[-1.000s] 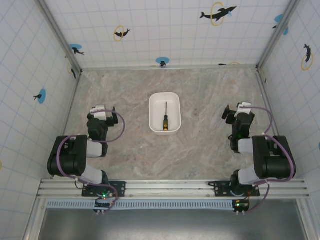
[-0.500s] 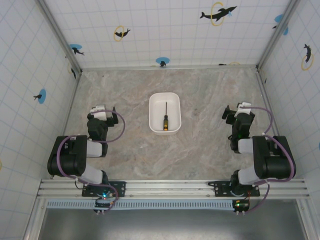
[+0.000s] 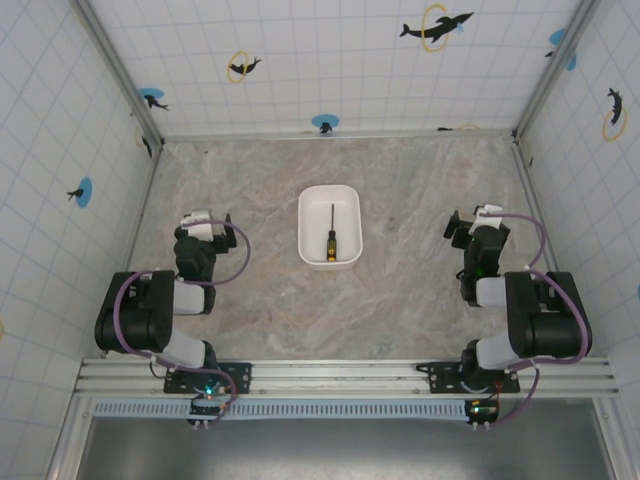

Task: Put the screwdriver in the bin

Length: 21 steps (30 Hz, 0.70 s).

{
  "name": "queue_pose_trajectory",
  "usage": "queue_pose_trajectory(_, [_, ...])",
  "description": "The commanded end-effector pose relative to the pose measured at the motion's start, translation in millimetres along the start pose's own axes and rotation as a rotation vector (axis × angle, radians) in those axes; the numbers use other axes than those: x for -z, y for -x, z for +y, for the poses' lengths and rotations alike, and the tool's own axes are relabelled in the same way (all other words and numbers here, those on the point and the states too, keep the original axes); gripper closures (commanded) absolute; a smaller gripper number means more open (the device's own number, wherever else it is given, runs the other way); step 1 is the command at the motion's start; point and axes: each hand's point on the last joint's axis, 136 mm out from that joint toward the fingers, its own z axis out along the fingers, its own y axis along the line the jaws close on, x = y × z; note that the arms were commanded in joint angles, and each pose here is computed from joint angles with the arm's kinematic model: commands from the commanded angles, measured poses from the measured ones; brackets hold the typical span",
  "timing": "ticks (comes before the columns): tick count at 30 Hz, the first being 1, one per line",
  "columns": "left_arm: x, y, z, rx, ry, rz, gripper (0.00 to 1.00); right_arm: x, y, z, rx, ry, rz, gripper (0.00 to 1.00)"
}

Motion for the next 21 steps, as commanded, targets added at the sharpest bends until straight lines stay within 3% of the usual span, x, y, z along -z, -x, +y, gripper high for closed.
queue_pose_trajectory(1, [-3.6, 7.5, -1.0, -0.025, 0.000, -0.017, 0.02, -5.2, 14.2, 2.6, -0.001, -0.004, -0.037, 0.00])
queue_pose_trajectory(21, [-3.4, 7.5, -1.1, -0.025, -0.002, -0.018, 0.02, -5.2, 14.7, 3.0, -0.001, -0.003, -0.039, 0.00])
